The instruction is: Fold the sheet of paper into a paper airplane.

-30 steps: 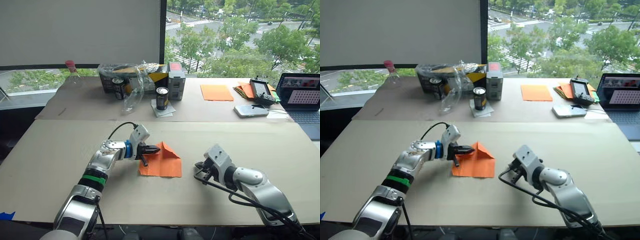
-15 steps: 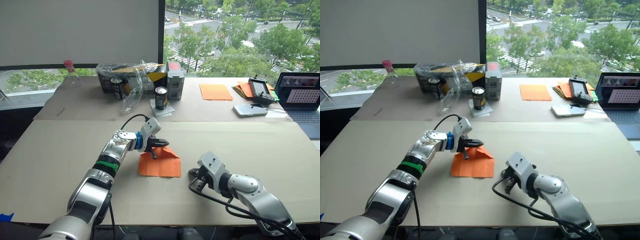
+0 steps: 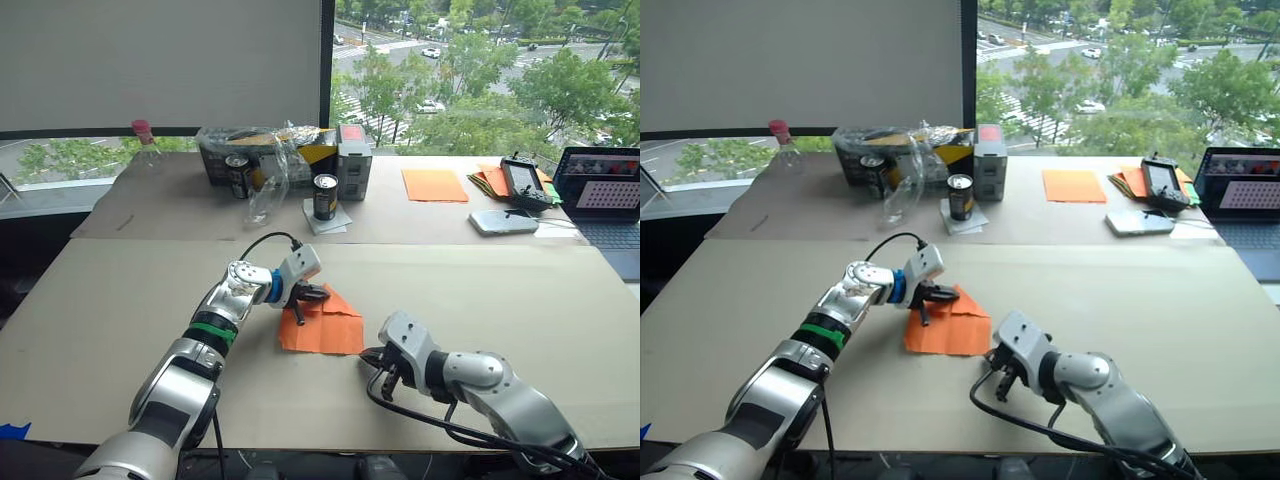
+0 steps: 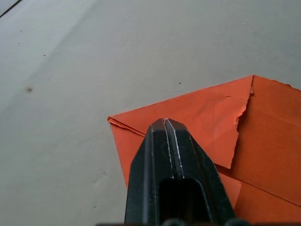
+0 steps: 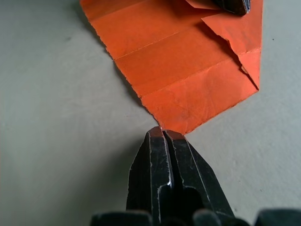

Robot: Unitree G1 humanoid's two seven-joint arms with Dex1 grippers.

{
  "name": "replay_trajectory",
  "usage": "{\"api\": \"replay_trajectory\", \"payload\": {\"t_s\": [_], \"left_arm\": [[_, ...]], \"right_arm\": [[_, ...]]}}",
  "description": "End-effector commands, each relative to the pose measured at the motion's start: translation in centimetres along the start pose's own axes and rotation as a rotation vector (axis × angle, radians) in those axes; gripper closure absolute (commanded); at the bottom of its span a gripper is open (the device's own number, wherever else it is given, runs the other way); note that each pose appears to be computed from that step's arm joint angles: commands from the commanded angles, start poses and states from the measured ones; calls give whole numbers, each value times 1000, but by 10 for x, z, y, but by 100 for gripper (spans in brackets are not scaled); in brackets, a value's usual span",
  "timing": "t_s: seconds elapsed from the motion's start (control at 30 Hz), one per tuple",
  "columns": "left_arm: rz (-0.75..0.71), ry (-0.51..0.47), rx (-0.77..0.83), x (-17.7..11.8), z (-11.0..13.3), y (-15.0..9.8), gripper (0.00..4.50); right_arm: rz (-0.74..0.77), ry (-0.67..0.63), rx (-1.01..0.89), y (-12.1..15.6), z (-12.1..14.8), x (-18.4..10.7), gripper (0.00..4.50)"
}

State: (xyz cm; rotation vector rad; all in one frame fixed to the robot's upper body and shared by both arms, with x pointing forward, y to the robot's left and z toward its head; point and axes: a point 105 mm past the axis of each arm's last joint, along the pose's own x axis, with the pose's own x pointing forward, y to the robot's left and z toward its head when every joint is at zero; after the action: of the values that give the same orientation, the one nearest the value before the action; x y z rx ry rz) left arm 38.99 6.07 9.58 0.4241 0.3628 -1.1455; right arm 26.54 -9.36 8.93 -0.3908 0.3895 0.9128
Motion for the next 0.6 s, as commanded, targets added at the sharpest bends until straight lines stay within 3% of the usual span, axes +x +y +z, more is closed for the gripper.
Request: {"api": "replay_trajectory", "payload": {"t_s": [0.03,0.23,0.37,0.47,0.6], "left_arm": [[-16,24,-12,3,-8,-7,450],[-5,4,-24,3,-3,-7,450],[1,-4,-27,4,-2,-7,450],[-2,-12,-29,6,0,-8,450],[-6,-17,-28,9,2,-10,450]], "right_arm": [[-2,-16,15,-3,10,-5,390],[21,130,-105,-6,4,-8,192],[-38,149,-294,-20,14,-10,192],[-46,37,-568,-17,35,-7,192],[52,48,-721,-15,28,-10,192]]}}
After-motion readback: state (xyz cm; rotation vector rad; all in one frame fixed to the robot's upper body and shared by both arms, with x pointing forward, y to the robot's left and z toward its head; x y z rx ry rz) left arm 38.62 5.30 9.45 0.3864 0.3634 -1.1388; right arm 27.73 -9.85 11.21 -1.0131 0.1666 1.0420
